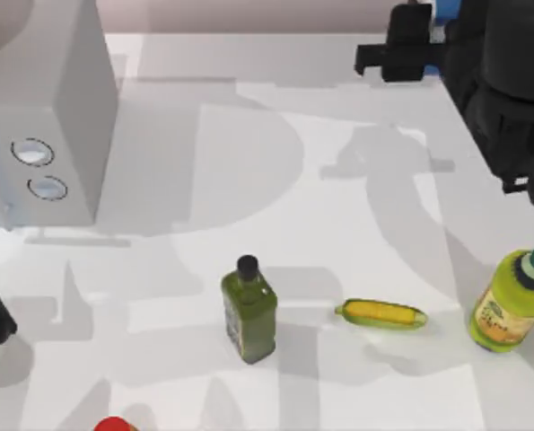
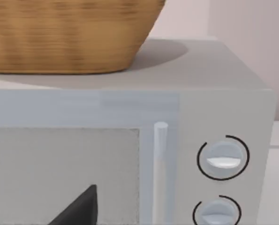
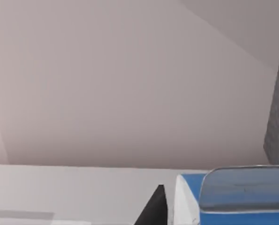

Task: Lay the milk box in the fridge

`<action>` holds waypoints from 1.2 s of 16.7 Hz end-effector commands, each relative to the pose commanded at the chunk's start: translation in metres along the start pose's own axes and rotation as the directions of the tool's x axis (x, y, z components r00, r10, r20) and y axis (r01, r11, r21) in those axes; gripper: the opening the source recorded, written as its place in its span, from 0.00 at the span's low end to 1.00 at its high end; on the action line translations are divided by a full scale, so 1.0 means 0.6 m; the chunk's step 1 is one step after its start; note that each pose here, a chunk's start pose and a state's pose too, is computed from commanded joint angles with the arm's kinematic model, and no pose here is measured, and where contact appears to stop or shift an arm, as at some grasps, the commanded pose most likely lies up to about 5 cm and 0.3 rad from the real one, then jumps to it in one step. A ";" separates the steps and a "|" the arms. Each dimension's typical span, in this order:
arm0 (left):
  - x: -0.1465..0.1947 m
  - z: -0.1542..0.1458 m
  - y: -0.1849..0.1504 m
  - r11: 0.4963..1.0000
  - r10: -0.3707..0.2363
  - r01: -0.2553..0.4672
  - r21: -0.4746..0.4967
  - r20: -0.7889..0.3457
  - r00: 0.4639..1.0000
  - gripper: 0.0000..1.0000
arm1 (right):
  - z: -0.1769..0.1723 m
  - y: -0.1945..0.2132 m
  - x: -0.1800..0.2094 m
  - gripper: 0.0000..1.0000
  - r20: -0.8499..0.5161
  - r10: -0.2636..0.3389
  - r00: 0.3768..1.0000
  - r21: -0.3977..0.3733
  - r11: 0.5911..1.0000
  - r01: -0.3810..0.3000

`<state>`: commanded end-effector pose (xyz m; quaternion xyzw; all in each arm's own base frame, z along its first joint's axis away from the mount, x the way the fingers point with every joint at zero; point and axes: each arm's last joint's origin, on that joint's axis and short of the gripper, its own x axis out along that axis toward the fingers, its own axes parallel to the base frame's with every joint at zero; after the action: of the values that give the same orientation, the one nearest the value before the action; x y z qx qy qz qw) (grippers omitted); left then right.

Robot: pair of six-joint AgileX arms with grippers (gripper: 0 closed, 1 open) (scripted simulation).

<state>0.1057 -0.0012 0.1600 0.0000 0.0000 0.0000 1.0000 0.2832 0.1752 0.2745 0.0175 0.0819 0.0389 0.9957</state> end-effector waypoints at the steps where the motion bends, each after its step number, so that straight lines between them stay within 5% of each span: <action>1: 0.000 0.000 0.000 1.000 0.000 0.000 0.000 0.000 1.000 1.00 | 0.016 -0.033 -0.025 0.00 0.030 -0.008 1.000 0.004 1.000 0.008; 5: 0.000 0.000 0.000 1.000 0.000 0.000 0.000 0.000 1.000 1.00 | 0.024 -0.160 -0.143 0.00 0.132 -0.054 0.990 0.006 0.999 0.054; 10: 0.000 0.000 0.000 1.000 0.000 0.000 0.000 0.000 1.000 1.00 | -0.076 -0.247 -0.269 0.00 0.226 -0.081 0.971 -0.006 0.996 0.085; 15: 0.000 0.000 0.000 1.000 0.000 0.000 0.000 0.000 1.000 1.00 | -0.198 -0.274 -0.287 0.00 0.185 -0.079 0.979 -0.026 0.996 0.085; 20: 0.000 0.000 0.000 1.000 0.000 0.000 0.000 0.000 1.000 1.00 | -0.228 -0.279 -0.284 0.00 0.164 -0.075 0.984 -0.028 0.996 0.080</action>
<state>0.1057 -0.0012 0.1600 0.0000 0.0000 0.0000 1.0000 0.1057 -0.0012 0.1600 0.0000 0.0000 0.0000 1.0000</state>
